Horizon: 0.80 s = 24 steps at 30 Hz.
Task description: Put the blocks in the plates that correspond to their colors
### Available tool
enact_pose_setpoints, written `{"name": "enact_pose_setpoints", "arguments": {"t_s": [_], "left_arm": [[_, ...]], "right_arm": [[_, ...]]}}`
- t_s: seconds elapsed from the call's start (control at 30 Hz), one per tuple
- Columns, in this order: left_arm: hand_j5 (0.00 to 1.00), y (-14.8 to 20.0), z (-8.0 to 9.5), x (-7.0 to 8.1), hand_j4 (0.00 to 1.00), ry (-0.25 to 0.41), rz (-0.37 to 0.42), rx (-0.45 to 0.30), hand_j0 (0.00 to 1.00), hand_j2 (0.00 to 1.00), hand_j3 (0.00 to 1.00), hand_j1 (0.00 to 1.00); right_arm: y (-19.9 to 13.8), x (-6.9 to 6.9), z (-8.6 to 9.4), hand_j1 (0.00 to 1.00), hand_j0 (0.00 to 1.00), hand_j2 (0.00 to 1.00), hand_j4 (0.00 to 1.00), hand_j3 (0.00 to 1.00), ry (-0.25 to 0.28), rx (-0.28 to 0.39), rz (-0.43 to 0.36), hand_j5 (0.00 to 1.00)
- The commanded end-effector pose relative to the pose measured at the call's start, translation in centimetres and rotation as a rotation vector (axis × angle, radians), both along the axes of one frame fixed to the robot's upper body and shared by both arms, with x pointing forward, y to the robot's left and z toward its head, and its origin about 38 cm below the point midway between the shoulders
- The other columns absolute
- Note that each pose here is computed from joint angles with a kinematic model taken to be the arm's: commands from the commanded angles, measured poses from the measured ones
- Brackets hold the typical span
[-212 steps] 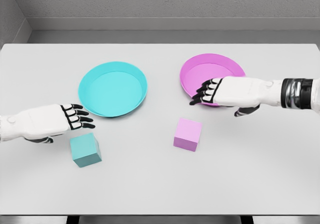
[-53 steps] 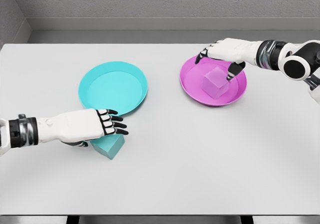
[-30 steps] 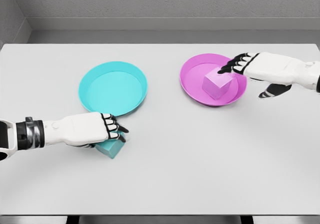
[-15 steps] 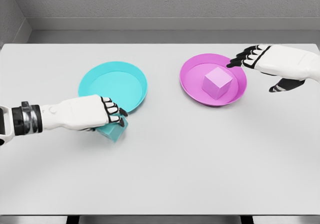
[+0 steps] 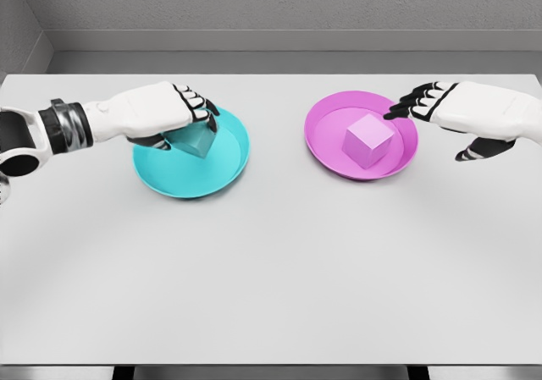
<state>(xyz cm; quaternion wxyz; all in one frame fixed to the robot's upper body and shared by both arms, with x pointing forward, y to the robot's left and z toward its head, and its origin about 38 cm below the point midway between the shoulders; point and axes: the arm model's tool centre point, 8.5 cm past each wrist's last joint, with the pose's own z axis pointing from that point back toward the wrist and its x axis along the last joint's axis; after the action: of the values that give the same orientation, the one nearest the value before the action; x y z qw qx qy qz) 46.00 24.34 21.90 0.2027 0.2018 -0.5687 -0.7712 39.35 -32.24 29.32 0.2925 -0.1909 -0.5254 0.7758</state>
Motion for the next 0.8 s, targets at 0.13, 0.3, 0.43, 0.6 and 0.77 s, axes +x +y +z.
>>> {"name": "enact_pose_setpoints", "arguments": {"t_s": [0.13, 0.3, 0.43, 0.6, 0.77], "left_arm": [[1.0, 0.1, -1.1, 0.6, 1.0, 0.039, 0.029, -0.038, 1.0, 1.0, 1.0, 1.0], [1.0, 3.3, 1.2, -3.4, 1.0, 0.018, -0.013, 0.008, 1.0, 1.0, 1.0, 1.0], [1.0, 7.0, 2.5, -4.3, 1.0, 0.067, 0.048, -0.045, 1.0, 1.0, 1.0, 1.0], [1.0, 11.2, 2.9, -5.7, 1.0, 0.08, 0.14, -0.057, 1.0, 1.0, 1.0, 1.0], [1.0, 11.2, 3.1, -5.8, 1.0, 0.077, 0.138, -0.058, 1.0, 1.0, 1.0, 1.0]], "right_arm": [[0.0, 0.0, 0.0, 1.0, 1.0, 1.0, 1.0, 1.0, 0.001, 0.005, -0.001, 1.0], [0.0, 0.0, 0.0, 1.0, 1.0, 1.0, 1.0, 1.0, 0.003, 0.004, -0.001, 1.0], [0.0, 0.0, 0.0, 1.0, 1.0, 1.0, 1.0, 1.0, 0.002, 0.002, -0.002, 1.0], [0.0, 0.0, 0.0, 1.0, 1.0, 1.0, 1.0, 1.0, 0.003, 0.003, -0.002, 1.0], [0.0, 0.0, 0.0, 1.0, 1.0, 1.0, 1.0, 1.0, 0.002, 0.002, -0.002, 1.0]]}}
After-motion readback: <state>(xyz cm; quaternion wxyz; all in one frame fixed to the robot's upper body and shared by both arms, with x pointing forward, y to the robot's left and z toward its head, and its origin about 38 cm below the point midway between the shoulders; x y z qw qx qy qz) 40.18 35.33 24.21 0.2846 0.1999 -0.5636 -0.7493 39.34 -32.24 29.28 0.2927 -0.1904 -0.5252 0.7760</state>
